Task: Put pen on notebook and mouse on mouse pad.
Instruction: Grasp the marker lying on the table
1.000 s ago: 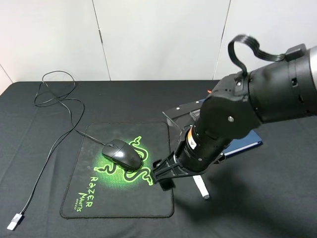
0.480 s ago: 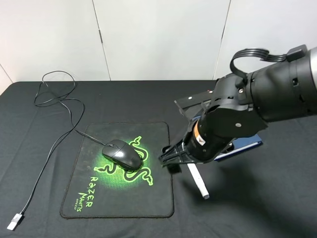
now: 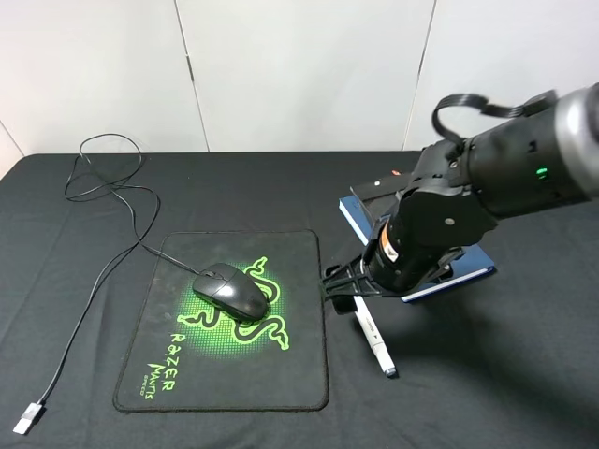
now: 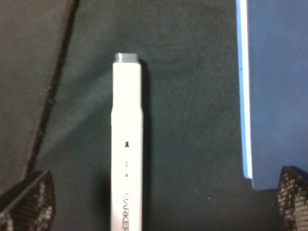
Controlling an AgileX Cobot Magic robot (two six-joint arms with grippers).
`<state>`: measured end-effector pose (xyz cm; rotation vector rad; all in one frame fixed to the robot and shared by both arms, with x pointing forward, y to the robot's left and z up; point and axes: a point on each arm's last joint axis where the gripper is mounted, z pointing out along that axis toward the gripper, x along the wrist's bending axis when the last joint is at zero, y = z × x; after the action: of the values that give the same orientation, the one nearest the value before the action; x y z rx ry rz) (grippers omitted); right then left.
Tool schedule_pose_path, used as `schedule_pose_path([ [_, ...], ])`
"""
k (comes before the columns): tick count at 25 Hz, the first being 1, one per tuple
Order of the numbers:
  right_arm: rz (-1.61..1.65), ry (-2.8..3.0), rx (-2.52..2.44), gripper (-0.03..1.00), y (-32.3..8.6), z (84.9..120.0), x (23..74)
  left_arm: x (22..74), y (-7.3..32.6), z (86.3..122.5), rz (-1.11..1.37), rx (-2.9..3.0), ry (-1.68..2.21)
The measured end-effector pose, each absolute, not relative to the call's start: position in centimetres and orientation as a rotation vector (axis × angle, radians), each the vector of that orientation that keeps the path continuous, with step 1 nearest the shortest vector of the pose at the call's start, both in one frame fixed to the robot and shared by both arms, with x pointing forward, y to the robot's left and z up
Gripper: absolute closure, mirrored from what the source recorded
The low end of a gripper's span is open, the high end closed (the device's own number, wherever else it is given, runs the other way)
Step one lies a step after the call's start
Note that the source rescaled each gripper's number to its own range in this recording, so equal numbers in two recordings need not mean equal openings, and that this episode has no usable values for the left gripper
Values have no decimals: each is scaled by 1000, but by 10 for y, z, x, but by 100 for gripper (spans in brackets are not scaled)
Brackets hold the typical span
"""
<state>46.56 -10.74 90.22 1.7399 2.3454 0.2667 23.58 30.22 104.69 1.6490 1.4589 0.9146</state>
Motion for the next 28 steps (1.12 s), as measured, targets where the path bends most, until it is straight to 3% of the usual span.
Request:
schedule_pose_path([
  [6,199,2374,1732,-3,-106,882,467,236,302,1047,915,1649,1459],
  [28,157,2433,1735,-3,-90,877,448,236,302,1047,915,1649,1459],
])
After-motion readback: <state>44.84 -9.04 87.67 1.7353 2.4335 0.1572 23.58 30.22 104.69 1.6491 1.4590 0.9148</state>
